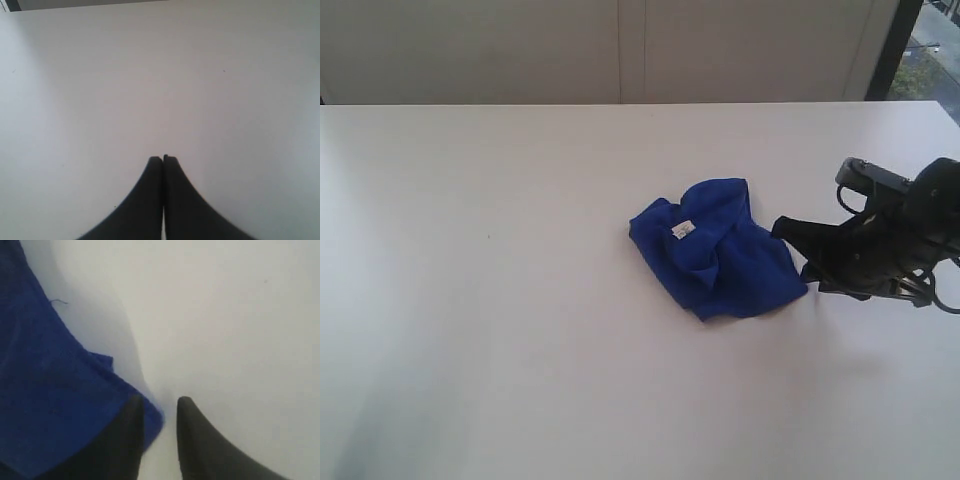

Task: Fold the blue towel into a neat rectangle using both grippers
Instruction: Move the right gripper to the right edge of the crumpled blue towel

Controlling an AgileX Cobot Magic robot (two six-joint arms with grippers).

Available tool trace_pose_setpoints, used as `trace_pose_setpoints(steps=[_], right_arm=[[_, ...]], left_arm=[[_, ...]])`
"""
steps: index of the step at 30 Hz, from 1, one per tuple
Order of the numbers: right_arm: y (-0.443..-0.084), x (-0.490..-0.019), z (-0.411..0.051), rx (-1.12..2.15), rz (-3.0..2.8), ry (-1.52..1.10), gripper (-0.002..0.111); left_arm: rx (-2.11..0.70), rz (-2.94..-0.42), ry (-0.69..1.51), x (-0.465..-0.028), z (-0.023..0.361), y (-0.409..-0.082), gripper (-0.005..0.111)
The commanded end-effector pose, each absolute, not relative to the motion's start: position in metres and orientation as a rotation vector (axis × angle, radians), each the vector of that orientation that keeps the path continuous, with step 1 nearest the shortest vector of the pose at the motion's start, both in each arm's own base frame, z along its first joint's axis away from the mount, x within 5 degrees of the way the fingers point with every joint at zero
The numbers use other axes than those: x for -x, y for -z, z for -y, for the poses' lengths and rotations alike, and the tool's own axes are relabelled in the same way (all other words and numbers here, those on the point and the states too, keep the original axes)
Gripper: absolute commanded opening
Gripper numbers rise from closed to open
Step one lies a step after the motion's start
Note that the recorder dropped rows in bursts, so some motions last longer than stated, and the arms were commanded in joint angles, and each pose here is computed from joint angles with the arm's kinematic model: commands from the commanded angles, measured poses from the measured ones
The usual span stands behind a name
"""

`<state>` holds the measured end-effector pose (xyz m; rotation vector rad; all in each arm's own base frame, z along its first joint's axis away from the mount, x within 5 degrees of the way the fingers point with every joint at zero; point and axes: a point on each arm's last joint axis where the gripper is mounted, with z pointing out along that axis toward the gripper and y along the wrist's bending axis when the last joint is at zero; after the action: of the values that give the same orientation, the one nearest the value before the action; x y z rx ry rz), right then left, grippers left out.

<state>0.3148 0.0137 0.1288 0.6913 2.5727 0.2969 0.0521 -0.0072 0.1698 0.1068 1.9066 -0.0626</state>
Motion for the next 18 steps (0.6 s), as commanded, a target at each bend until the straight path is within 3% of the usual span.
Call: trace_pose_setpoints(steps=[1,18], right_arm=[[-0.124,-0.317,-0.014,-0.683,-2.584,-0.289,0.024],[-0.109,-0.31,-0.017,-0.691,-2.707,-0.301,0.024]], left_arm=[[-0.099,-1.905,0.067,-0.052,0.007,-0.169,0.0],[-0.099,-1.905,0.067,-0.052,0.007,-0.169,0.0]])
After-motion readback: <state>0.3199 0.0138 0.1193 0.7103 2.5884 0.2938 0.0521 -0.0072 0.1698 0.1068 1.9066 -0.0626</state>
